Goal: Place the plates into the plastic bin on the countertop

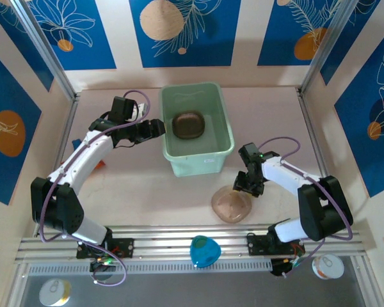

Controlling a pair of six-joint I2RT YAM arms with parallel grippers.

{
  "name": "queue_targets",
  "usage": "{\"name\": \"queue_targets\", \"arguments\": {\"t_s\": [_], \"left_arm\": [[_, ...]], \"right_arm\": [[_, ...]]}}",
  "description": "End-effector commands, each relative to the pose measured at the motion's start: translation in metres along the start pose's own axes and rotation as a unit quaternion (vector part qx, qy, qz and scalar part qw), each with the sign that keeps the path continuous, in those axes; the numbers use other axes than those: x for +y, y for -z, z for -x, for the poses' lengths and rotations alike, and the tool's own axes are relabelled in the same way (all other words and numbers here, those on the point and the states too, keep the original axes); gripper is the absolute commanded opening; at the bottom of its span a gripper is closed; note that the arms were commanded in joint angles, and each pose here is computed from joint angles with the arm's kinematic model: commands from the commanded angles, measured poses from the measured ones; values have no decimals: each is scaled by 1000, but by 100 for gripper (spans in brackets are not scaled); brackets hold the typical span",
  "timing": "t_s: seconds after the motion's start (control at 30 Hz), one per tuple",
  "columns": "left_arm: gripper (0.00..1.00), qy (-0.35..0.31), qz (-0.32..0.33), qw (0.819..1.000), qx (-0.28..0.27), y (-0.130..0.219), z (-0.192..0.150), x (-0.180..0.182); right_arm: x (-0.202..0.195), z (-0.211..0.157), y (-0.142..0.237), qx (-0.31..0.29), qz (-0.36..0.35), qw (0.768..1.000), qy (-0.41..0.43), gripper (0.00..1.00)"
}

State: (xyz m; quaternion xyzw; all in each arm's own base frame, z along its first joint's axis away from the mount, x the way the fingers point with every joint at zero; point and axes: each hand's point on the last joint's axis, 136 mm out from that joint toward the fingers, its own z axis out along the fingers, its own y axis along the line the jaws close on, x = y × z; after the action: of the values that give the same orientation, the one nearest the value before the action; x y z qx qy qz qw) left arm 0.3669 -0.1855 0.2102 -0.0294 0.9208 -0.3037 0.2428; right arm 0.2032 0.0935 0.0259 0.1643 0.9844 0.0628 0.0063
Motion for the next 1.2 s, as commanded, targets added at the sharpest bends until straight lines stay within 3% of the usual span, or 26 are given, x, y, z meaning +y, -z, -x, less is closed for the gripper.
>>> {"name": "queue_targets", "arguments": {"t_s": [0.0, 0.47, 0.93, 1.17], "left_arm": [[72, 0, -7, 1000, 4, 1, -2, -1], [72, 0, -6, 1000, 6, 2, -6, 1], [72, 2, -8, 1000, 6, 1, -7, 1], [72, 2, -10, 1000, 9, -2, -8, 2]], "right_arm": [[-5, 2, 4, -16, -9, 1000, -16, 49], [-15, -3, -5, -8, -26, 999, -43, 38], [-37, 0, 14, -72, -44, 991, -106, 22], [-27, -1, 11, -70, -7, 994, -83, 26]]}}
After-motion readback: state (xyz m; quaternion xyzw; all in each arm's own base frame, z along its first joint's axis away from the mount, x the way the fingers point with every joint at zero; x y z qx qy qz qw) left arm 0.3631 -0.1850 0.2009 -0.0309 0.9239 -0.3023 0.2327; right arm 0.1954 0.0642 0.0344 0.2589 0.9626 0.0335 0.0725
